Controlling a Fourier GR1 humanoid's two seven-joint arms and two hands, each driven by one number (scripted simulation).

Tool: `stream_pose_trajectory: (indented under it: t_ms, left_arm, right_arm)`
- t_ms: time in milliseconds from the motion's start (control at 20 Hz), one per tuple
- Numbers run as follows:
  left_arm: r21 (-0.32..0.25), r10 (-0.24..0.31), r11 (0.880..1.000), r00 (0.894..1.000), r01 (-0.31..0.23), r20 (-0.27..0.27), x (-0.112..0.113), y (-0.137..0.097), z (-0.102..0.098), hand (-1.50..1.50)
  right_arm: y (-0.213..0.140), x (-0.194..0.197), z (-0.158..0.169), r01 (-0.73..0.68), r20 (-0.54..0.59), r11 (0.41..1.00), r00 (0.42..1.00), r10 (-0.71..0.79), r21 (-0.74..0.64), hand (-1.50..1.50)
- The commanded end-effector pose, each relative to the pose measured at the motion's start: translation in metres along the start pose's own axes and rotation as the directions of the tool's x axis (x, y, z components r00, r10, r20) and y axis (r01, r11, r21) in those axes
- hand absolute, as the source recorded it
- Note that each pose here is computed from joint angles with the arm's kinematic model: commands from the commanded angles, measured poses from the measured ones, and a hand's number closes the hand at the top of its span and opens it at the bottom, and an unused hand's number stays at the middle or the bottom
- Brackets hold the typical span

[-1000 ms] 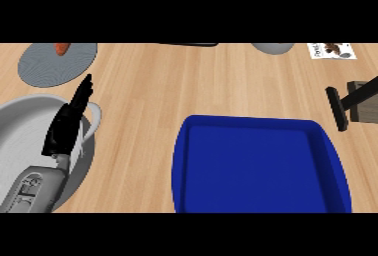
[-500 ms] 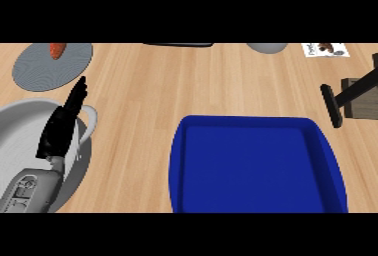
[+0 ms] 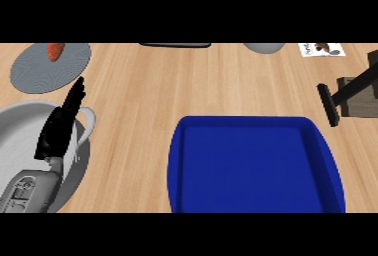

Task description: Pick the croissant from the tray and place it in the tiered basket

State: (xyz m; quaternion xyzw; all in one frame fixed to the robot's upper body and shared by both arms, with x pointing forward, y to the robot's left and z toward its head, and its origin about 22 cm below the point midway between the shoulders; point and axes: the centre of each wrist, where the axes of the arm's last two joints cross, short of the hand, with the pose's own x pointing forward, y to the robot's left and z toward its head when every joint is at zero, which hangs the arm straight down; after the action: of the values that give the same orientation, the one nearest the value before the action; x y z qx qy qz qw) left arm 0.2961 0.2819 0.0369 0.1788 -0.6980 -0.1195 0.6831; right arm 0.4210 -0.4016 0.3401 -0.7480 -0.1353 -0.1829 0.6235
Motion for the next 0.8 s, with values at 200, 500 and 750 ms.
stream_pose_trajectory:
  t_ms: [200, 500, 750]
  left_arm:
    - [-0.010, 0.011, 1.000, 1.000, -0.011, -0.004, 0.002, -0.005, 0.005, 0.00]
    - [0.017, 0.000, 1.000, 0.999, 0.001, -0.033, -0.006, 0.004, 0.006, 0.00]
    - [0.021, 0.021, 1.000, 0.998, -0.020, -0.058, -0.016, 0.000, 0.013, 0.00]
  right_arm:
    - [-0.032, 0.008, 0.014, 0.226, -0.108, 0.946, 0.960, -0.256, -0.232, -1.50]
    - [-0.072, 0.014, 0.036, 0.268, -0.202, 0.924, 0.923, -0.327, -0.272, -1.50]
    - [-0.102, 0.007, 0.054, 0.344, -0.249, 0.909, 0.883, -0.398, -0.235, -1.50]
